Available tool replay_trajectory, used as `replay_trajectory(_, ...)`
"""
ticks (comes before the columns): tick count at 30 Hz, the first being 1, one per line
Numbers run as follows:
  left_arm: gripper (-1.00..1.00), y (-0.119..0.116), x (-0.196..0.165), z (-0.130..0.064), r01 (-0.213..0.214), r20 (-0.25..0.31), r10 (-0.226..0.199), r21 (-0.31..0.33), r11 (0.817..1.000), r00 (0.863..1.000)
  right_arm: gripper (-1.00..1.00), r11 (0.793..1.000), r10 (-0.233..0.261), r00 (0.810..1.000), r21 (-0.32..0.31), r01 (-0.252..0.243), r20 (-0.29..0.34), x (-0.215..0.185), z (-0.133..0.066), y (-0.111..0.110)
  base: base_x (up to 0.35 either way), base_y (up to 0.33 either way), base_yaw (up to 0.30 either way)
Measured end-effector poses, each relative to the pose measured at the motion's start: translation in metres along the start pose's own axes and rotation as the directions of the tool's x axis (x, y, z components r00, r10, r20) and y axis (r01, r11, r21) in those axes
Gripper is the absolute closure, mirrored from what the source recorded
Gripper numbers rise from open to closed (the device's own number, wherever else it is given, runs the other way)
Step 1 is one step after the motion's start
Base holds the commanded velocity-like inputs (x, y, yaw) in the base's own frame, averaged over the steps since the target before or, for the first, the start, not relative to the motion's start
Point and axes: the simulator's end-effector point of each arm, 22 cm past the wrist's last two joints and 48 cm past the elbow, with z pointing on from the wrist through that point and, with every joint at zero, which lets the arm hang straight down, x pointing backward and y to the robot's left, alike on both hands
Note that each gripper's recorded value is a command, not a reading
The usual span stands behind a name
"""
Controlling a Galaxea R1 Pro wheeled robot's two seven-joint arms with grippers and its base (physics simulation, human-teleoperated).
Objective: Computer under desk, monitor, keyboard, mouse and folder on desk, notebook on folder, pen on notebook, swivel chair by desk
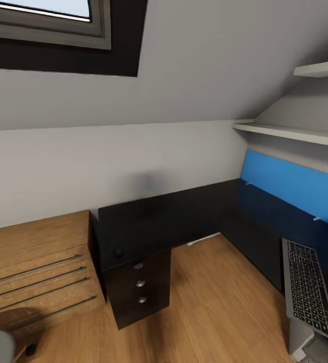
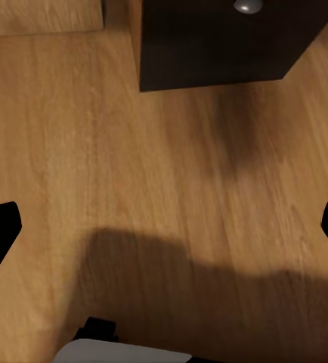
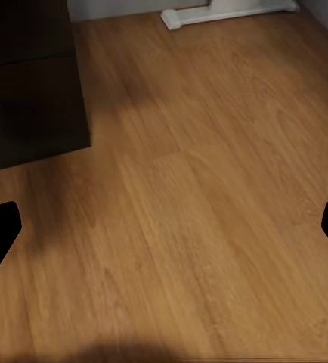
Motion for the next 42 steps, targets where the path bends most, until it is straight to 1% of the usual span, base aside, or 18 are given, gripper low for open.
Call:
replay_trajectory(5,-1.00,-0.001,-0.003,0.000,0.001,0.007,-0.001,0.002,1.000,1.000,-1.00,1.000,0.000,1.000,-0.001,0.000,0.008,-0.003,0.000,0.000,-0.065,0.000,-0.095)
replay_trajectory(17,-1.00,-0.003,-0.010,0.001,0.002,0.025,-0.002,0.006,1.000,1.000,-1.00,1.000,0.003,0.999,-0.010,-0.003,0.034,-0.014,0.000,0.007,-0.007,0.000,-0.010)
replay_trajectory(23,-1.00,-0.005,-0.013,0.001,0.003,0.032,-0.003,0.010,1.000,0.999,-1.00,1.000,0.022,0.997,-0.010,-0.021,0.079,-0.026,-0.001,0.008,0.000,0.021,-0.031)
replay_trajectory(37,-1.00,-0.006,-0.020,0.001,0.003,0.049,-0.004,0.014,1.000,0.999,-1.00,0.999,0.031,0.993,-0.009,-0.031,0.112,-0.037,-0.001,0.008,0.055,0.235,-0.177)
replay_trajectory(42,-1.00,-0.008,-0.022,0.001,0.005,0.054,-0.006,0.017,1.000,0.999,-1.00,0.999,0.032,0.993,-0.009,-0.031,0.117,-0.039,-0.001,0.008,0.038,0.109,-0.161)
